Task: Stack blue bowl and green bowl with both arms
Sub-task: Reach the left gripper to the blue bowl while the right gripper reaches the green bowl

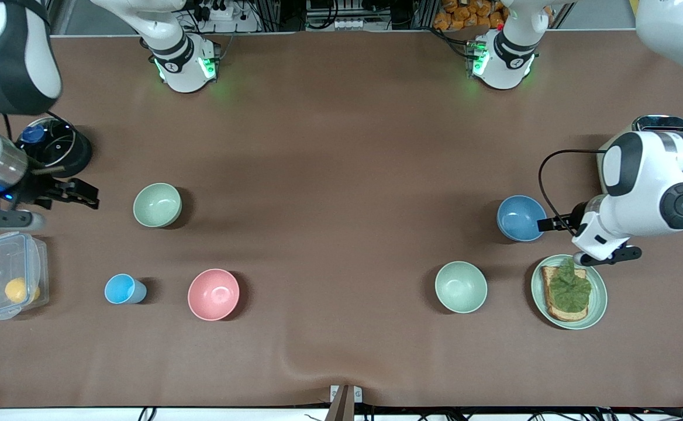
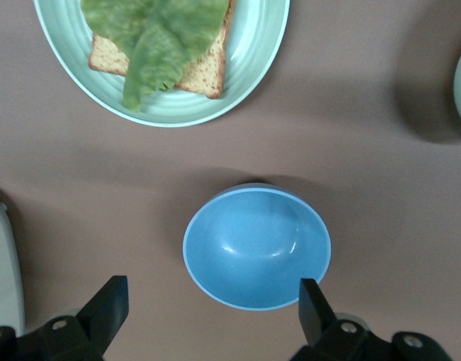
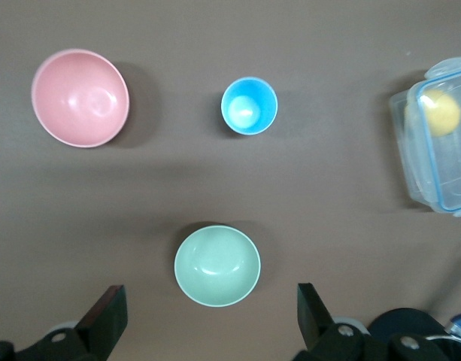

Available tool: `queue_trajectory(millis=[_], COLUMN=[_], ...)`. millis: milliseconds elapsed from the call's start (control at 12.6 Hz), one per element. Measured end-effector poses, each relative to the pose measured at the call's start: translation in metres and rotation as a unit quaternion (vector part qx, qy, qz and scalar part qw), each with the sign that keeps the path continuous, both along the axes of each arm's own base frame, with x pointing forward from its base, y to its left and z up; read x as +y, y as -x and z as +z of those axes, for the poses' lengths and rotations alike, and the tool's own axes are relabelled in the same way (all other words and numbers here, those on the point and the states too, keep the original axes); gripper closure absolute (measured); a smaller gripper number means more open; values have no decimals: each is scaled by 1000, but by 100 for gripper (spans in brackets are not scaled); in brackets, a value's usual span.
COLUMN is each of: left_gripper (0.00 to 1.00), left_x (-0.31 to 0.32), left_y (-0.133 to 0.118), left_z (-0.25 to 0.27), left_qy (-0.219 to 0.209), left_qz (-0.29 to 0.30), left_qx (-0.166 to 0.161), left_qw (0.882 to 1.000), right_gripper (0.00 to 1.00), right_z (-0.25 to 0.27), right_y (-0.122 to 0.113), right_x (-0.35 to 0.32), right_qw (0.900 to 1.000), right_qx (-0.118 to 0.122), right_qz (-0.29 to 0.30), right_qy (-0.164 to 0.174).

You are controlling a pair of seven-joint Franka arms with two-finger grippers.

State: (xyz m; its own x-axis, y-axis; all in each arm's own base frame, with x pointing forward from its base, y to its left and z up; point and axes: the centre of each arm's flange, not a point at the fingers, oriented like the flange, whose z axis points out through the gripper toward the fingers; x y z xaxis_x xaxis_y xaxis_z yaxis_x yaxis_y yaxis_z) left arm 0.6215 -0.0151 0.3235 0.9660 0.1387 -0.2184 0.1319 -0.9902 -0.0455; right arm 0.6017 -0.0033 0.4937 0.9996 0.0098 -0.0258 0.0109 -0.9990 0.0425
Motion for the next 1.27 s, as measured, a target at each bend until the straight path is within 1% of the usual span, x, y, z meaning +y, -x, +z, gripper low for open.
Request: queue_trajectory(millis=[80,239,398,557,637,796,876,1035,1114,1194,1274], left_gripper=[0,0,0,0,0,0,0,2,3,3,10], left_x=[0,2,14,32,39,44,44,42,42,42,42], left_y=[3,10,18,25,27,28,29,31,32,32,33], left_z=[-9,-27,-44,-64,-73,-89,-95,-104,-107,-110,-112], left_qy=[1,5,10,18,21,24,26,28,28,29,29], left_qz=[-2,-15,-22,-32,-32,-29,-29,-30,-30,-30,-30], left_qx=[0,0,2,3,7,14,17,24,27,30,31], left_qw=[1000,1000,1000,999,999,999,999,999,999,999,999], right_gripper=[0,0,0,0,0,0,4,3,3,4,9], right_z=[-23,-69,-106,-145,-164,-200,-217,-243,-254,-267,-280], right_y=[1,7,16,28,34,45,48,51,52,55,61], right_x=[-3,-7,-6,-15,-26,-51,-63,-72,-71,-68,-66], right_qw=[1000,1000,1000,999,999,997,996,996,996,996,996], right_qx=[1,-7,-13,-11,-5,19,30,41,36,26,18], right_qz=[-1,1,16,40,53,67,69,65,63,63,64], right_qy=[-1,-3,-5,-7,-11,-26,-38,-56,-59,-58,-56])
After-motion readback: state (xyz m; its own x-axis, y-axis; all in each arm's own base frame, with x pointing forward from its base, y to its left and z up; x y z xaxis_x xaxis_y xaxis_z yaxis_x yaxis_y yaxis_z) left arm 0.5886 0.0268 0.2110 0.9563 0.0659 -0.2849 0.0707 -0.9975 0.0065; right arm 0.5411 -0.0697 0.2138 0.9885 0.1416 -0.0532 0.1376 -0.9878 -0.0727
